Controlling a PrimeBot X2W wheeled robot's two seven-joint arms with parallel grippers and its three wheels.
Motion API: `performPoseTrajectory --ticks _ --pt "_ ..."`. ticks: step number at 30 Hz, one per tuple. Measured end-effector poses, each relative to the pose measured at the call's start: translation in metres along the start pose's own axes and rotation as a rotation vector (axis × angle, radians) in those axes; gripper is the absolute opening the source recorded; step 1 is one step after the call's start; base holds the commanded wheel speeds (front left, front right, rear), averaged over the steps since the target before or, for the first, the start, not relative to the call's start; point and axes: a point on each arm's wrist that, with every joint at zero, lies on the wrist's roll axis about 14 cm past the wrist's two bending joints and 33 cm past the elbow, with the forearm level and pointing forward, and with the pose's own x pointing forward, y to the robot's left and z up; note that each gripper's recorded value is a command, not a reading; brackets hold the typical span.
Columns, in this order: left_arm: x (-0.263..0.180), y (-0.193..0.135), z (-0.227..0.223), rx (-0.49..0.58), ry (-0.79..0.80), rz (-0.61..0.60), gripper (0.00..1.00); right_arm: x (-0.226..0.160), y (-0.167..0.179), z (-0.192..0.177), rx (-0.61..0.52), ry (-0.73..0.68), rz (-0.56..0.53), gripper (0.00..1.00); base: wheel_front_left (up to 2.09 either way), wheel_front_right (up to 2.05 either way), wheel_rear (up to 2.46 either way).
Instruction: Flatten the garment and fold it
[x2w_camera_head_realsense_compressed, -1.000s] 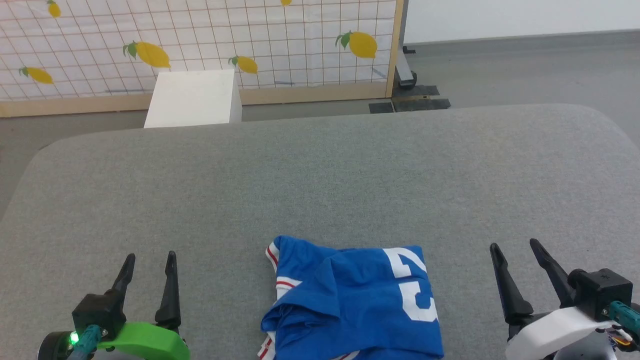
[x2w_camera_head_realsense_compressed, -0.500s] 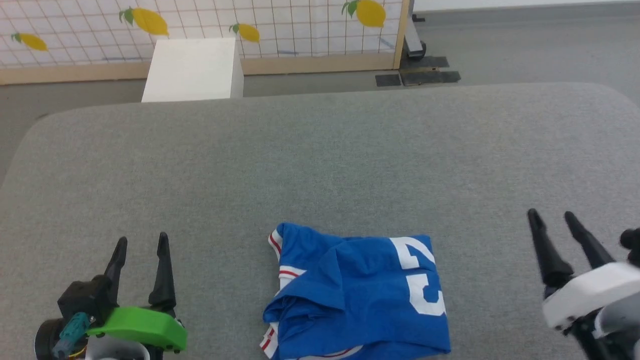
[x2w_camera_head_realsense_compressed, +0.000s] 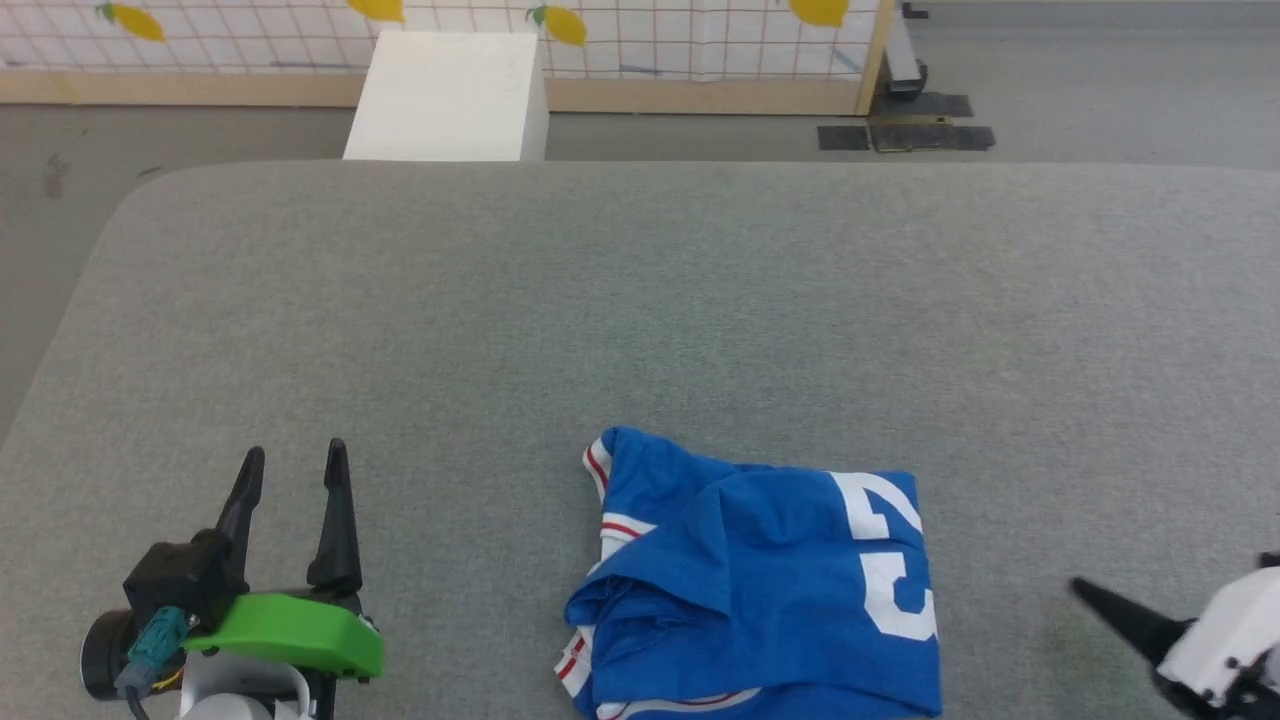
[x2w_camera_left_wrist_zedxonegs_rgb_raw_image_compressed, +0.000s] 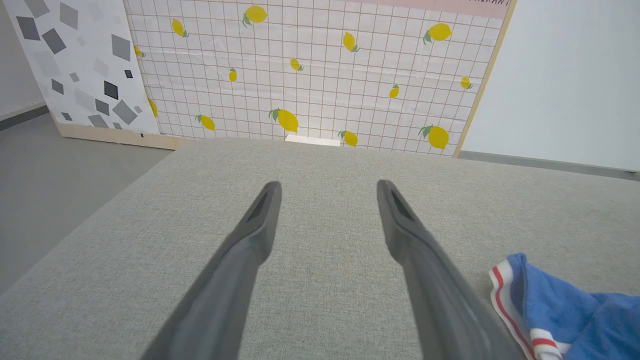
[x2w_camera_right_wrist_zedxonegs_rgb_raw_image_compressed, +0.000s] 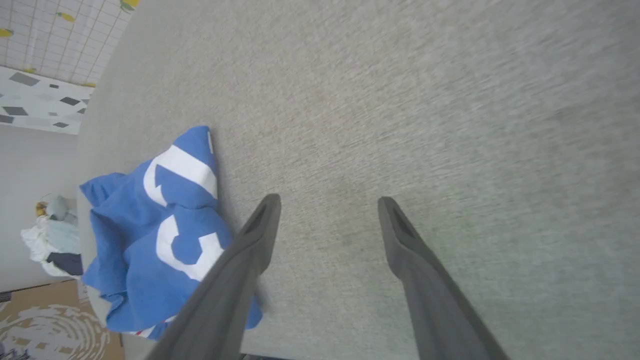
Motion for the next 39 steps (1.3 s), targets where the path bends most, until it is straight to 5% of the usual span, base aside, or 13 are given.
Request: performPoseTrajectory --ticks 7,15,16,17,18,19,27,39 --pt "0.002 0.002 0.003 0.014 -0.016 0.005 1.00 0.025 0.057 -0.035 0.193 0.191 0.251 1.00 0.00 0.00 0.00" --pt "0.003 0.007 0.003 0.024 -0.017 0.010 1.00 0.050 0.092 -0.066 0.234 0.344 0.338 0.98 0.00 0.00 0.00" --pt "0.003 0.008 0.003 0.024 -0.017 0.015 1.00 0.052 0.095 -0.071 0.230 0.362 0.337 0.47 0.00 0.00 0.00" --pt "0.003 0.009 0.002 0.026 -0.016 0.019 1.00 0.055 0.097 -0.074 0.227 0.373 0.336 0.37 0.00 0.00 0.00" --pt "0.002 0.011 0.001 0.031 -0.012 0.026 1.00 0.057 0.099 -0.077 0.223 0.384 0.335 0.03 0.00 0.00 0.00" --pt "0.002 0.012 0.000 0.032 -0.009 0.030 1.00 0.059 0.100 -0.078 0.221 0.387 0.334 0.00 0.00 0.00 0.00" --pt "0.000 0.014 0.003 0.030 -0.020 0.041 1.00 0.063 0.112 -0.070 0.084 0.323 0.321 0.00 0.00 0.00 0.00" --pt "0.011 -0.014 0.007 0.015 -0.041 -0.040 1.00 0.043 0.107 -0.001 -0.625 0.039 0.156 0.00 0.00 0.00 0.00"
